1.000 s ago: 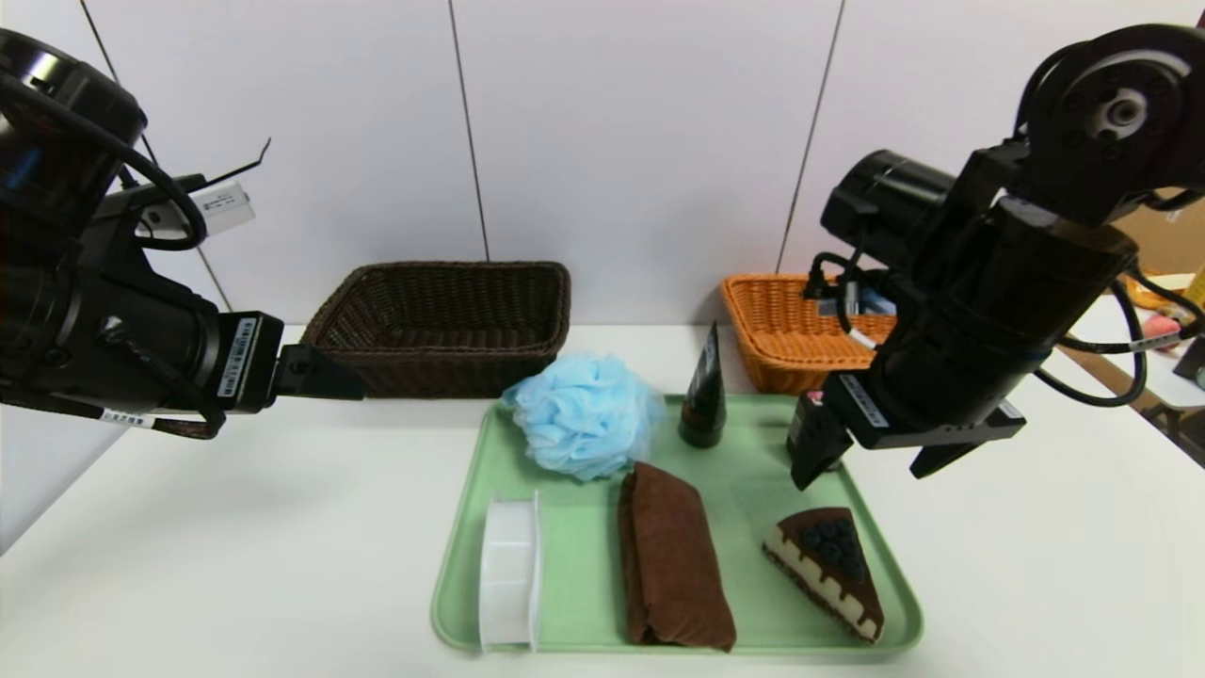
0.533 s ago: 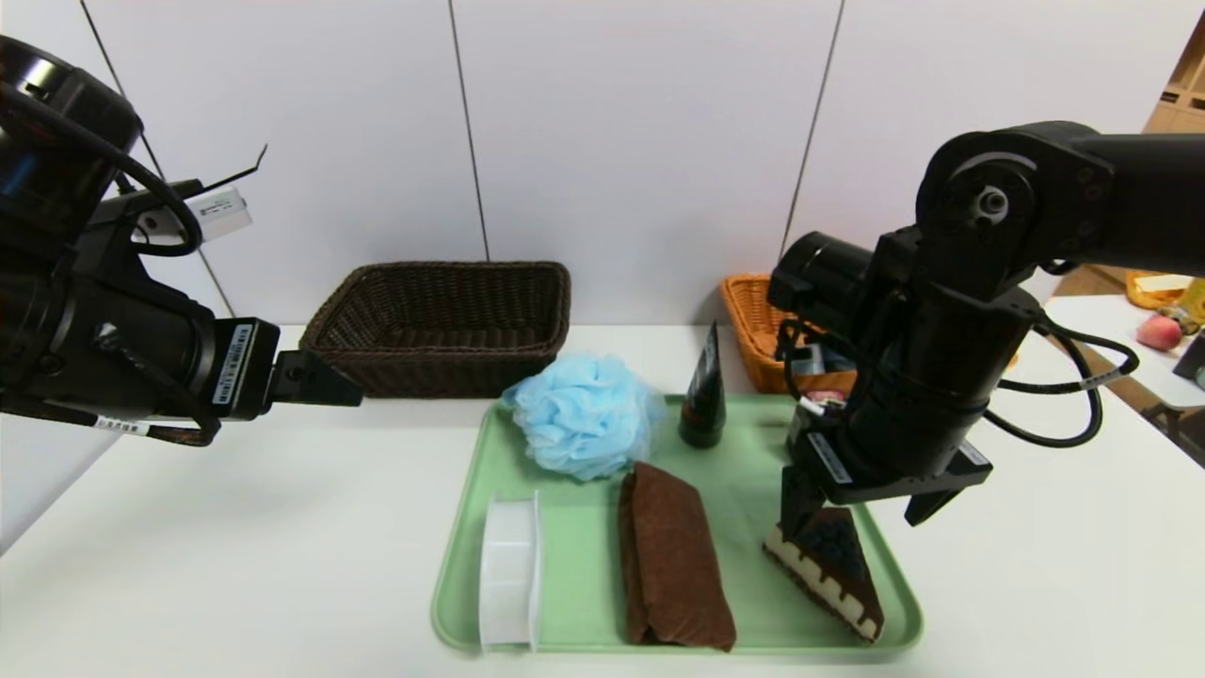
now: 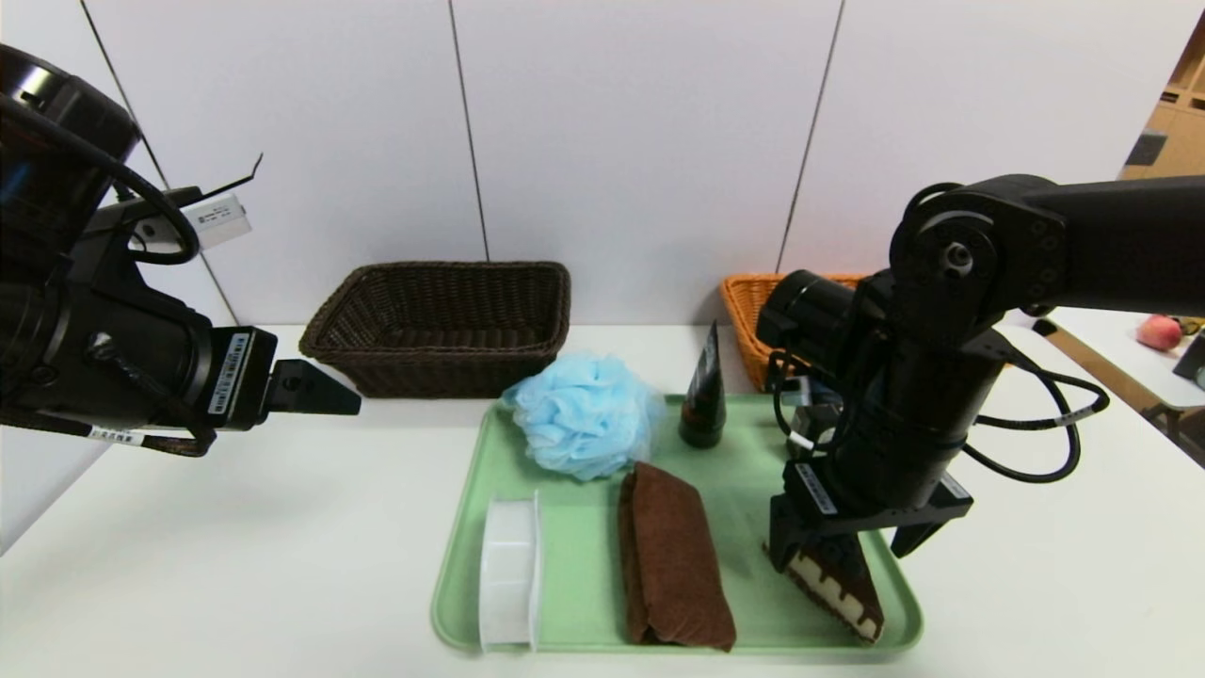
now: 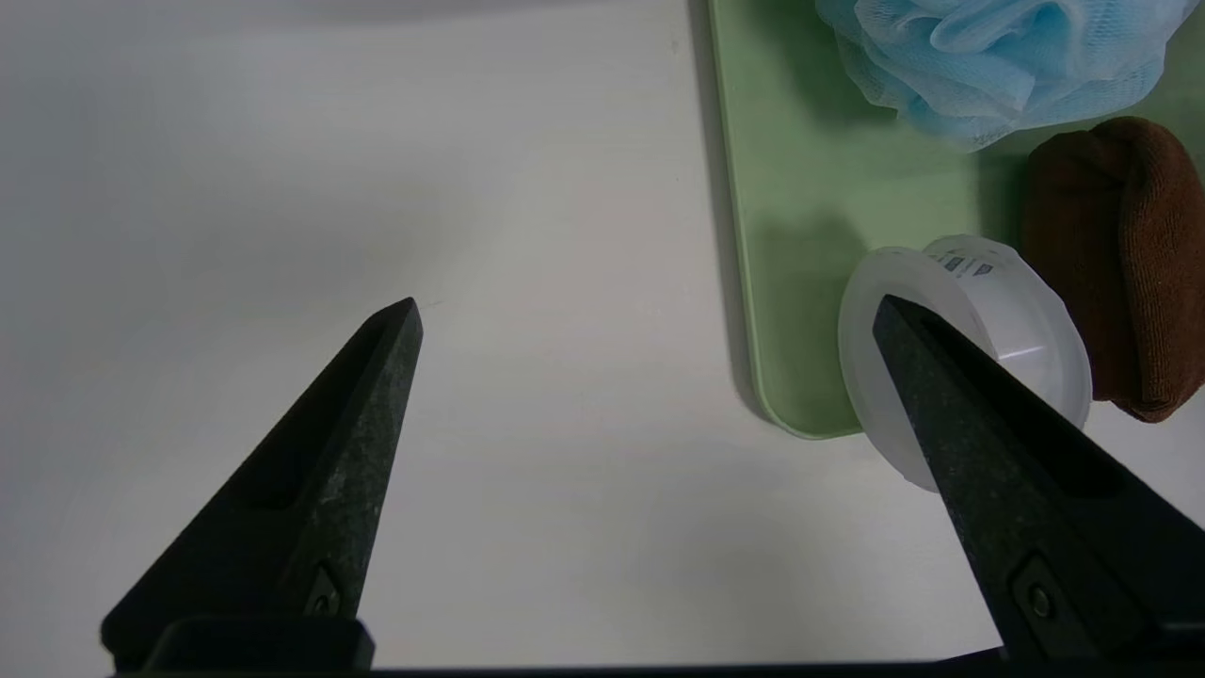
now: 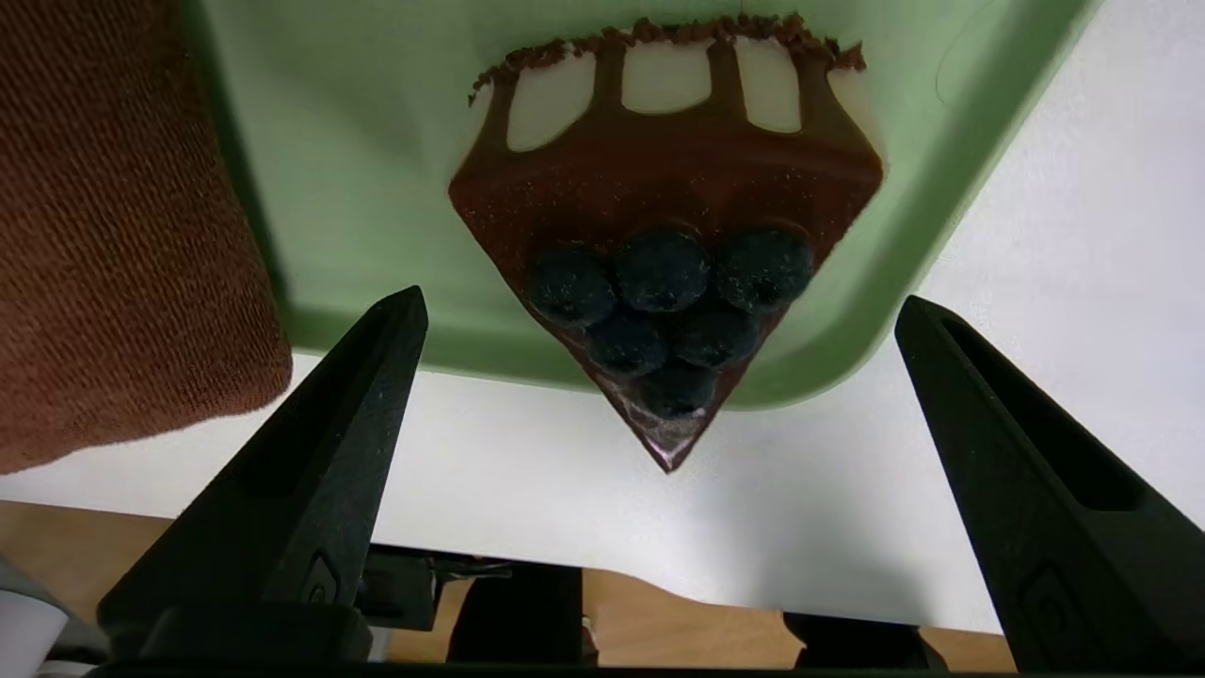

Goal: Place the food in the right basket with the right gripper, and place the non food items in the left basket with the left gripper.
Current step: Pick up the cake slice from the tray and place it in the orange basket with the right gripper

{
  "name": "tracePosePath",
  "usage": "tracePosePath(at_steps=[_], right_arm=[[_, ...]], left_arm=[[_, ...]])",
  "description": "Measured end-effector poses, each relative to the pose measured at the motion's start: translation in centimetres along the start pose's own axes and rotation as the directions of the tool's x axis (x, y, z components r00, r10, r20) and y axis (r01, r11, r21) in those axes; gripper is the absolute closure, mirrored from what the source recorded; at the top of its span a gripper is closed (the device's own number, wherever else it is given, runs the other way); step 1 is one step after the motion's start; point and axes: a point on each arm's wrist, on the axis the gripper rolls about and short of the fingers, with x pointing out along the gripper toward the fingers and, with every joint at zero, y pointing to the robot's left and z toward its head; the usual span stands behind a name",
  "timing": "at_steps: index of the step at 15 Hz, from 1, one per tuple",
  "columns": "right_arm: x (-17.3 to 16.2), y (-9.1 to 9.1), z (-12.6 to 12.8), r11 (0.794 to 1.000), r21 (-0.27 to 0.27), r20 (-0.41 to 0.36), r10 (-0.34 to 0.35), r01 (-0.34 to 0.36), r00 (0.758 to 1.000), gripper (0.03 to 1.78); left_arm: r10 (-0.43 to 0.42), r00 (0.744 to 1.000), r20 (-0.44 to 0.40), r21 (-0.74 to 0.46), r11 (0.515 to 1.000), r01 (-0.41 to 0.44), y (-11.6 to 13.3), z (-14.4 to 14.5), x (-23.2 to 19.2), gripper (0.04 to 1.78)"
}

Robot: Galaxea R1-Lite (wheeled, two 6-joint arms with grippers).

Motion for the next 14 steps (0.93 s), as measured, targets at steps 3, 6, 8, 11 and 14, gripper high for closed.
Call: tracePosePath(at_steps=[3, 6, 8, 11, 14], right_arm=[[0.9, 0.3, 0.4, 1.0, -0.005, 0.006, 0.0, 0.0, 1.0, 0.1], [1.5, 0.4, 0.6, 1.0, -0.005, -0.009, -0.005, 0.004, 1.0, 0.1], [1.9, 0.4, 0.8, 1.0, 0.02, -0.02, -0.007, 0.007, 1.0, 0.43], [2.2, 0.3, 1.0, 1.0, 0.029, -0.03, -0.01, 0.011, 1.0, 0.84], [2.3, 0.3, 1.0, 0.999, 0.031, -0.032, -0.01, 0.011, 0.999, 1.03]], left_arm=[[0.0, 1.0, -0.004, 0.001, 1.0, 0.0, 0.0, -0.2, 0.0, 0.13], [-0.002, 1.0, -0.004, 0.001, 1.0, 0.002, 0.0, -0.2, 0.0, 0.13], [-0.002, 1.0, -0.004, 0.002, 1.0, 0.002, 0.0, -0.2, 0.0, 0.13], [-0.002, 1.0, -0.004, 0.006, 1.0, 0.002, 0.0, -0.2, 0.0, 0.13], [-0.002, 1.0, -0.004, 0.006, 1.0, 0.002, 0.0, -0.2, 0.0, 0.13]])
